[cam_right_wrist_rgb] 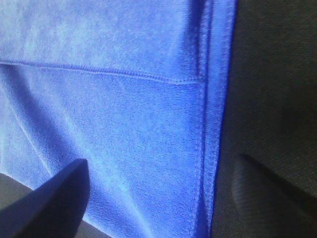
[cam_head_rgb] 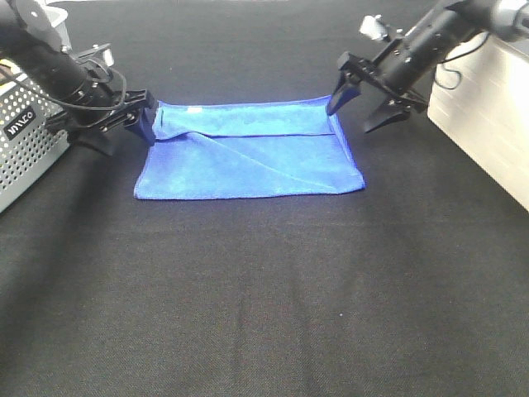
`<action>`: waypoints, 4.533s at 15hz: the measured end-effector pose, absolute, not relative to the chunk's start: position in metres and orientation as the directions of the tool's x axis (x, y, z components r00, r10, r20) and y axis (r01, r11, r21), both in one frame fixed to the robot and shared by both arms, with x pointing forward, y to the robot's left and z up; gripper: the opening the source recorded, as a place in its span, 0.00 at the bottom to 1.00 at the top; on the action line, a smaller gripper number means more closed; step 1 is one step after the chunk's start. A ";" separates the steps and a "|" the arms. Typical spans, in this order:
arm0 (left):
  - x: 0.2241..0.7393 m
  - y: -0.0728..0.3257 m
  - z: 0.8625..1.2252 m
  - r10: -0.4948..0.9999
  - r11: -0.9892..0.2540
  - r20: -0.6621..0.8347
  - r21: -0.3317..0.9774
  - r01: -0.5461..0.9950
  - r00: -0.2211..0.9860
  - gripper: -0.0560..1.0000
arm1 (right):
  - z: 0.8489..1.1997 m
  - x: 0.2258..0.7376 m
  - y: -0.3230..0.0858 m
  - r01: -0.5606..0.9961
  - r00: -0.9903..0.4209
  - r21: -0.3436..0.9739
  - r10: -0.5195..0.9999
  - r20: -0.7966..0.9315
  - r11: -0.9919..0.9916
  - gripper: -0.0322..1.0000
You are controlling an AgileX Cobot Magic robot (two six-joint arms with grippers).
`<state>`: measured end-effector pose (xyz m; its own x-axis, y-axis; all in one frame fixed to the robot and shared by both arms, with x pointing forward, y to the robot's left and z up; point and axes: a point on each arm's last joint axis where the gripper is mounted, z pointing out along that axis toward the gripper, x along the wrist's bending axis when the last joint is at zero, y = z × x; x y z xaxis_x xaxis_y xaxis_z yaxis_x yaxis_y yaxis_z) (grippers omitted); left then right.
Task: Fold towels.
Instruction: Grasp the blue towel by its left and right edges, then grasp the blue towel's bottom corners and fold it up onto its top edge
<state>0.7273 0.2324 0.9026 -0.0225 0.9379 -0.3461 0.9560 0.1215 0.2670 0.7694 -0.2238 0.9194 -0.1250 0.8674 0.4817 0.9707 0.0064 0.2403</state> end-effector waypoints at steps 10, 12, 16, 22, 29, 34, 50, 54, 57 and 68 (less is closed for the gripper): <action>0.708 0.209 0.879 0.929 0.105 -0.369 0.202 0.974 -0.024 0.73 | 0.898 0.735 -0.230 0.996 -0.075 0.069 0.901 0.427 0.050 0.75; 0.708 0.208 0.878 0.929 0.110 -0.370 0.210 0.971 -0.025 0.73 | 0.893 0.733 -0.230 0.997 -0.066 0.056 0.901 0.428 0.047 0.75; 0.709 0.206 0.874 0.918 0.135 -0.393 0.196 0.971 -0.049 0.72 | 0.883 0.728 -0.230 0.998 -0.056 0.033 0.899 0.434 0.046 0.75; 0.709 0.192 0.868 0.910 0.131 -0.413 0.188 0.973 -0.043 0.71 | 0.873 0.728 -0.196 0.996 -0.086 0.056 0.872 0.482 0.067 0.69; 0.708 0.187 0.859 0.908 0.133 -0.416 0.172 0.976 -0.050 0.07 | 0.864 0.729 -0.198 0.998 -0.055 0.049 0.882 0.469 0.036 0.03; 0.695 0.191 0.872 0.937 0.013 -0.347 0.105 0.994 0.025 0.07 | 0.890 0.724 -0.197 0.998 -0.061 0.039 0.876 0.478 0.049 0.03; 0.600 0.210 0.917 0.955 -0.012 -0.296 0.046 0.999 0.025 0.07 | 0.910 0.611 -0.215 0.999 -0.012 0.049 0.918 0.396 -0.008 0.03; 0.639 0.205 0.949 0.953 -0.029 -0.292 0.187 0.982 0.084 0.07 | 0.939 0.653 -0.210 0.979 -0.079 0.203 0.913 0.401 -0.004 0.03; 0.670 0.205 0.937 0.971 -0.019 -0.233 0.176 0.984 0.060 0.07 | 0.936 0.685 -0.204 0.974 -0.111 0.226 0.905 0.411 0.017 0.03; 0.714 0.200 0.900 0.977 0.002 -0.208 0.193 0.981 0.038 0.78 | 0.888 0.719 -0.202 0.984 -0.099 0.175 0.910 0.402 0.030 0.75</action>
<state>0.7140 0.2003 0.9001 0.0385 0.9775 -0.2076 0.9812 0.0023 0.1928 0.7189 -0.2021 0.8882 -0.0990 0.9104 0.4018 0.9842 0.0299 0.1746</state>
